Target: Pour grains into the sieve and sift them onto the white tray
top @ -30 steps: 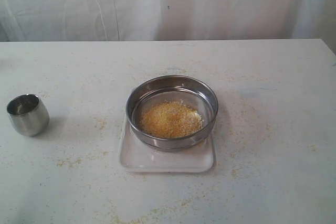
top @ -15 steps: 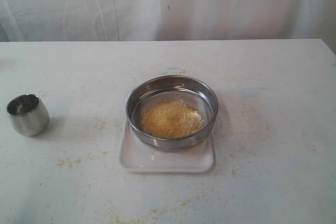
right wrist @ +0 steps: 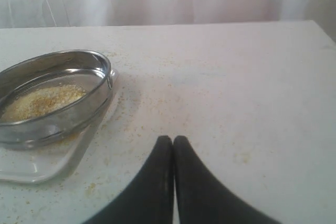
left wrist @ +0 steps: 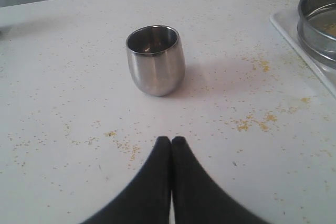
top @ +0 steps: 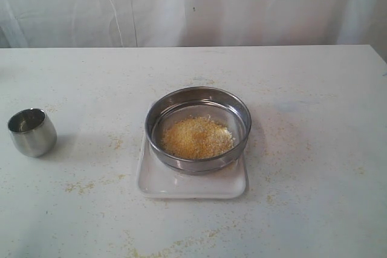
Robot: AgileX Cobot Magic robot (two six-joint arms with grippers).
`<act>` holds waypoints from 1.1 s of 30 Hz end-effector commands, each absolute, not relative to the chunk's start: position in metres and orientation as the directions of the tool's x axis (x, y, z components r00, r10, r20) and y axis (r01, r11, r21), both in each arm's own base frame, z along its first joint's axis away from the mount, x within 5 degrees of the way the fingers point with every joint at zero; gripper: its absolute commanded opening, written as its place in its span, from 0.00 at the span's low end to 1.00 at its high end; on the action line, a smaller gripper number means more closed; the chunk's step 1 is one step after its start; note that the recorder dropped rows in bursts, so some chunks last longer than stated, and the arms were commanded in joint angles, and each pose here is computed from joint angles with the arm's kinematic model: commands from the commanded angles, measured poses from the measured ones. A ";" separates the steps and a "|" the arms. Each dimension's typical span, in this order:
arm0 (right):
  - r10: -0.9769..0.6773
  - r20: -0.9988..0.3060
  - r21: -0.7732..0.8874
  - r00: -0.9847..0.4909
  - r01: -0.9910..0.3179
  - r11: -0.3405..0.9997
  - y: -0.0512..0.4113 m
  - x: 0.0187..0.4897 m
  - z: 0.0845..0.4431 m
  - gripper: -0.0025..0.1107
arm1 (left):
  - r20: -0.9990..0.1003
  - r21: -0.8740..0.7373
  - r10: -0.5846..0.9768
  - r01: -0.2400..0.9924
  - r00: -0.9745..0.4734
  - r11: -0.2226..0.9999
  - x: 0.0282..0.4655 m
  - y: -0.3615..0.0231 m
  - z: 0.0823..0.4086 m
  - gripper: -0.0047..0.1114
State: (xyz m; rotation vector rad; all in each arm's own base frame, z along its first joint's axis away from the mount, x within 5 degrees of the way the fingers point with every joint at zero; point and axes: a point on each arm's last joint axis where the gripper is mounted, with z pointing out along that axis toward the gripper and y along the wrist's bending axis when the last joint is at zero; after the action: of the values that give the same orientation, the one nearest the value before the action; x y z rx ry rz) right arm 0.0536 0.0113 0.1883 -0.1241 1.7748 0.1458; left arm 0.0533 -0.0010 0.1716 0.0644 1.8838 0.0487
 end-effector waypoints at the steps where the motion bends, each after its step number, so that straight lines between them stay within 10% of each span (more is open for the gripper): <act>1: 0.334 -0.942 0.336 -0.044 -0.136 0.932 0.009 0.056 0.206 0.02 | -0.952 0.056 0.059 0.018 -0.300 0.998 0.053 -0.001 0.171 0.04; 9: 0.644 -0.763 0.644 -0.056 -0.160 0.748 0.010 0.052 0.228 0.02 | -0.952 0.056 0.059 0.018 -0.300 0.998 0.053 -0.001 0.171 0.04; 15: 0.181 -0.933 0.289 -0.312 -0.347 0.892 0.031 0.039 0.302 0.02 | -0.952 0.056 0.059 0.018 -0.300 0.998 0.053 -0.001 0.171 0.04; 22: -0.107 -0.785 0.210 -0.610 -0.424 0.881 0.053 0.121 0.353 0.04 | -0.952 0.056 0.059 0.018 -0.300 0.998 0.053 -0.001 0.171 0.04; 29: -0.214 -0.597 0.225 -0.774 -0.417 0.880 0.077 0.254 0.324 0.52 | -0.952 0.056 0.059 0.018 -0.300 0.998 0.053 -0.001 0.171 0.04; 33: -0.213 -0.530 0.251 -0.821 -0.392 0.885 0.089 0.316 0.299 0.60 | -0.952 0.056 0.059 0.018 -0.300 0.998 0.053 -0.001 0.171 0.04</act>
State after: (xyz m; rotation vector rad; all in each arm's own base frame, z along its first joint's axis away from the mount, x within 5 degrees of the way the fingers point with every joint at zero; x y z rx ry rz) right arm 0.2801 0.0817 0.3122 -0.4296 2.5221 0.4852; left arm 0.0534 -0.0010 0.1717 0.0660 1.8820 0.0502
